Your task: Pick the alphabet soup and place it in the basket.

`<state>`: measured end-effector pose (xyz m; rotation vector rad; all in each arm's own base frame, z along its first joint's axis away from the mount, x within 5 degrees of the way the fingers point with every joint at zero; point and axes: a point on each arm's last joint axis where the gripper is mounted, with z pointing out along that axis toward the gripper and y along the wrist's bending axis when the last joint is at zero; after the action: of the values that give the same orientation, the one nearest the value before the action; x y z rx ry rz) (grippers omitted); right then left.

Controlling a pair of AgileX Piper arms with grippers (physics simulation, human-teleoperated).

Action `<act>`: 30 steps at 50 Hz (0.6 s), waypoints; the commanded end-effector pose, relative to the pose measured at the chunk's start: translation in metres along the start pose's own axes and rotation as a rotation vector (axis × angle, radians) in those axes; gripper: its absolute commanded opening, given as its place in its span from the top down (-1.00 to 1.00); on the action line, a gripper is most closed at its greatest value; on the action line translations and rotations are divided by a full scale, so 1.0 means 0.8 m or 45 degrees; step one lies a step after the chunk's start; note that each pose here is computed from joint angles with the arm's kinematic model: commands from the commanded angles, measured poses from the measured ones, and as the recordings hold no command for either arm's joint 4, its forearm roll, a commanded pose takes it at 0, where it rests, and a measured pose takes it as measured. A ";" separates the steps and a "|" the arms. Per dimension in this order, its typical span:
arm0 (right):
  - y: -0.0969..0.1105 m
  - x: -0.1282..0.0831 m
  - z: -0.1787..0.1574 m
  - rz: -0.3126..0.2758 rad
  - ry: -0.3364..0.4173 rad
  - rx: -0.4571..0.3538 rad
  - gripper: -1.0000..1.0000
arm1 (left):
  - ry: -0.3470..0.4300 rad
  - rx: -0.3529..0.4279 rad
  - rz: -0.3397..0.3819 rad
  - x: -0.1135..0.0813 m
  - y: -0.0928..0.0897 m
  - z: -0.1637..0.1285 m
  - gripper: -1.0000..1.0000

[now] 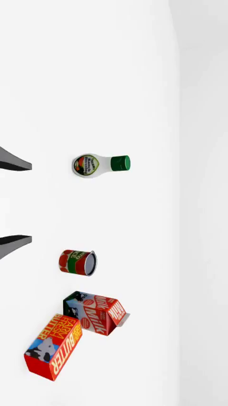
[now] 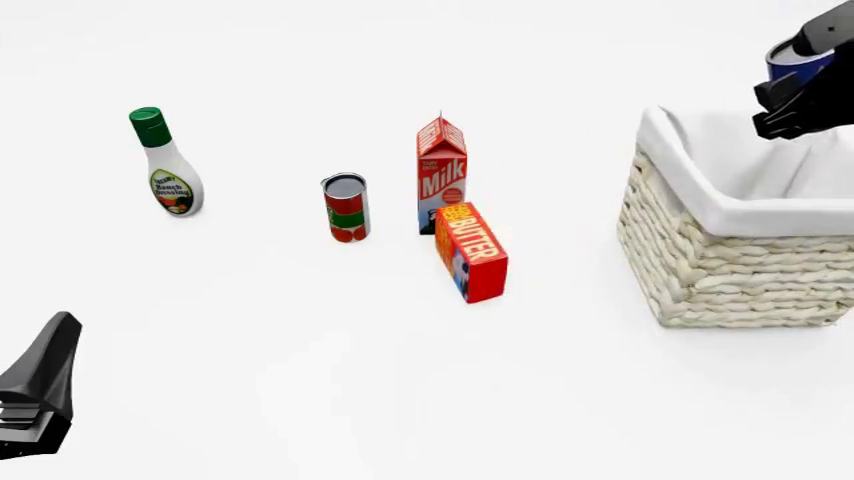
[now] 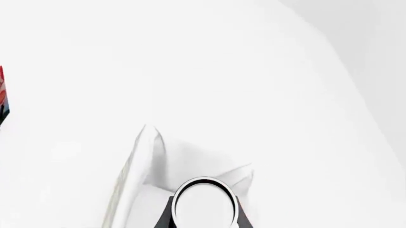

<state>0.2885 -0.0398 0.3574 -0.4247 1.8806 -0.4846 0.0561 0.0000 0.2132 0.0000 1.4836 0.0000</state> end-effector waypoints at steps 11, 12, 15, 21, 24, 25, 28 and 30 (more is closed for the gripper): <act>0.004 0.012 0.036 -0.052 0.072 -0.036 1.00 | 0.000 0.000 0.000 0.000 0.000 0.000 -1.00; 0.003 0.013 0.037 -0.054 0.076 -0.036 1.00 | 0.000 0.000 0.000 0.000 0.000 0.000 -1.00; 0.004 0.020 0.043 -0.065 0.097 -0.039 1.00 | 0.000 0.000 0.000 0.000 0.000 0.000 -1.00; 0.004 0.029 0.049 -0.082 0.118 -0.040 1.00 | 0.000 0.000 0.000 0.000 0.000 0.000 -1.00; 0.004 0.031 0.052 -0.086 0.127 -0.040 1.00 | 0.000 0.000 0.000 0.000 0.000 0.000 -1.00; 0.002 0.032 0.053 -0.087 0.131 -0.037 1.00 | 0.000 0.000 0.000 0.000 0.000 0.000 -1.00; 0.002 0.035 0.056 -0.091 0.140 -0.035 1.00 | 0.000 0.000 0.000 0.000 0.000 0.000 -1.00; 0.001 0.036 0.057 -0.090 0.142 -0.032 1.00 | 0.000 0.000 0.000 0.000 0.000 0.000 -1.00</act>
<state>0.3169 -0.0536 0.3229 -0.5058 1.9797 -0.5297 0.0561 0.0000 0.2132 0.0000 1.4836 0.0000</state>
